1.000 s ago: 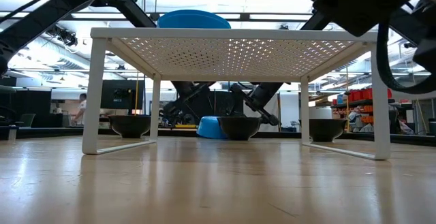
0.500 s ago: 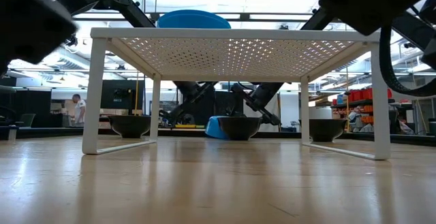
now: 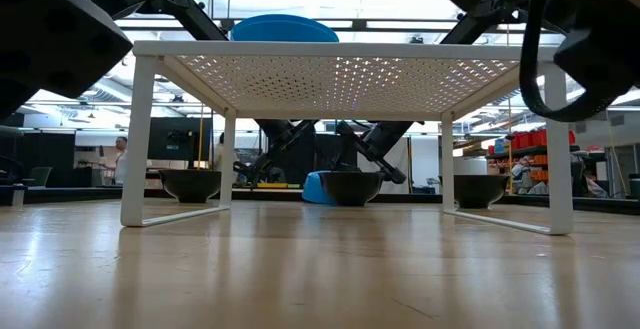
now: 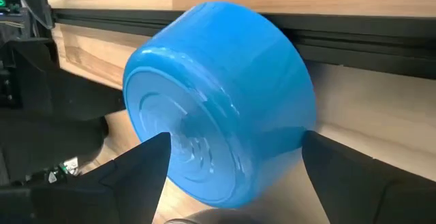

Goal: Pick & Place Mini bowls
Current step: Stack the blue bowl on top of the blue bowl on the shelf

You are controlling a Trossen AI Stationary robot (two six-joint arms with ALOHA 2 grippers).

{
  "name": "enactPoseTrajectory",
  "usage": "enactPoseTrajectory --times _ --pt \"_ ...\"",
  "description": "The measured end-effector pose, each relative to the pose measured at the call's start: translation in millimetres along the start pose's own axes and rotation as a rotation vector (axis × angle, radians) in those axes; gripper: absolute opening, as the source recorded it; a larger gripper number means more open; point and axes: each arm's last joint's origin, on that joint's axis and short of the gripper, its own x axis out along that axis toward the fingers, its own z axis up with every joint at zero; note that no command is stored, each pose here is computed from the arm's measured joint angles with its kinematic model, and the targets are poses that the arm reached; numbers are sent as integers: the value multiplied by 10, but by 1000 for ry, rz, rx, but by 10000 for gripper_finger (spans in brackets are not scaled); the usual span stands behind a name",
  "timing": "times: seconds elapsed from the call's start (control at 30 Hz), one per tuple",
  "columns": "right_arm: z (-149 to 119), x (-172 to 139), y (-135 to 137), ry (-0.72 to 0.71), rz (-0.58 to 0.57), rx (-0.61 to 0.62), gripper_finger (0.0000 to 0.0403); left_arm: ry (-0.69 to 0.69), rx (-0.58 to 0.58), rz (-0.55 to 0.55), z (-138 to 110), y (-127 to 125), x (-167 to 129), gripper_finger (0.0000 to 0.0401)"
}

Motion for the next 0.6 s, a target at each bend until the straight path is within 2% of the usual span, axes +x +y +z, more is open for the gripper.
enactPoseTrajectory --times 0.23,0.6 --pt "-43 20 2 13 -24 18 320 -8 15 -4 -14 -27 15 234" --pt "-76 34 10 13 -48 -1 270 -9 36 -7 -19 -37 20 234"
